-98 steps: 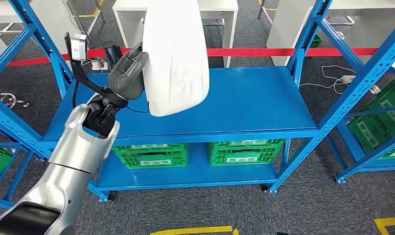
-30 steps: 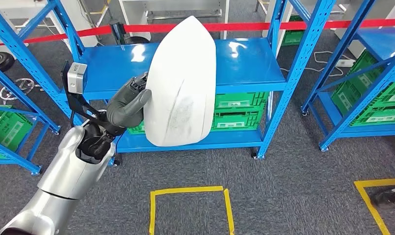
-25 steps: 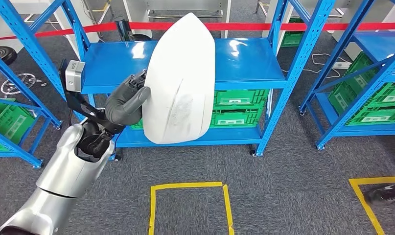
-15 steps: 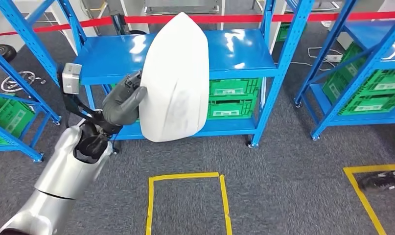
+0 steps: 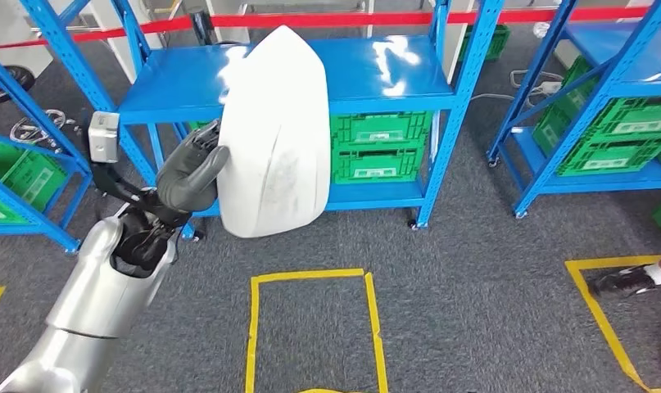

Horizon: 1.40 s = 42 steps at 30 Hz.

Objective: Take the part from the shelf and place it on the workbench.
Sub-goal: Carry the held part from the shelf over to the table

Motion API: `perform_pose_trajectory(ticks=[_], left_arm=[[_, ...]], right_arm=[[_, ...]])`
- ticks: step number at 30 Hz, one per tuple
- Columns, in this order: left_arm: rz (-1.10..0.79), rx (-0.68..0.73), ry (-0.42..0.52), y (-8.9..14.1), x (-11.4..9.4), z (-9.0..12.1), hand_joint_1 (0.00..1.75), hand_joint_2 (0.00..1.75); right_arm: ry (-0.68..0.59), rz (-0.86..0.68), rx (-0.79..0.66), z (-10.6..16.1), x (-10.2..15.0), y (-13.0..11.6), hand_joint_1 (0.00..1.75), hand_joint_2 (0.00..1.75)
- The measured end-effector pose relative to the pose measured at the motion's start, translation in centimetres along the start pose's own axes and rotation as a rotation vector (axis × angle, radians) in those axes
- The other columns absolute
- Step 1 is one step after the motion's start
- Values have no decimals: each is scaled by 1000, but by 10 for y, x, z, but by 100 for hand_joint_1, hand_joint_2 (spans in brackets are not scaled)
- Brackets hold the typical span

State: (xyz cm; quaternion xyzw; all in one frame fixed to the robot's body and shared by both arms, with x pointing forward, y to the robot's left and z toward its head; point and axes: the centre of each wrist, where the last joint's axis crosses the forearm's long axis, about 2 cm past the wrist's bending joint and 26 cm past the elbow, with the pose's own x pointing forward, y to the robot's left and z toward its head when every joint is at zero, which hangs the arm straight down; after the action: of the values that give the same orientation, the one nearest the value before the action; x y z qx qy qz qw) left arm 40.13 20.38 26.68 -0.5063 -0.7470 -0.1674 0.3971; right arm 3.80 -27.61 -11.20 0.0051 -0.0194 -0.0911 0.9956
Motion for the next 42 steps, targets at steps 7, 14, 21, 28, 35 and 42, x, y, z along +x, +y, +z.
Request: perform_pose_trajectory(ticks=[7, 14, 21, 28, 35, 42], left_arm=[[0, 4, 1, -1, -1, 2, 175, 175], [-5, 14, -2, 1, 0, 7, 175, 175], [-10, 24, 3, 4, 2, 12, 175, 175], [-8, 32, 7, 3, 0, 17, 175, 175], [-22, 30, 10, 3, 2, 17, 175, 175], [-24, 34, 12, 3, 1, 20, 175, 175]], right_arm=[[2, 1, 3, 0, 0, 1, 0, 0], [-5, 2, 14, 0, 3, 1, 0, 0], [-7, -4, 24, 0, 3, 2, 0, 0], [-8, -6, 31, 0, 2, 2, 0, 0], [-10, -13, 40, 0, 0, 2, 0, 0], [-15, -10, 38, 0, 2, 0, 0, 0]])
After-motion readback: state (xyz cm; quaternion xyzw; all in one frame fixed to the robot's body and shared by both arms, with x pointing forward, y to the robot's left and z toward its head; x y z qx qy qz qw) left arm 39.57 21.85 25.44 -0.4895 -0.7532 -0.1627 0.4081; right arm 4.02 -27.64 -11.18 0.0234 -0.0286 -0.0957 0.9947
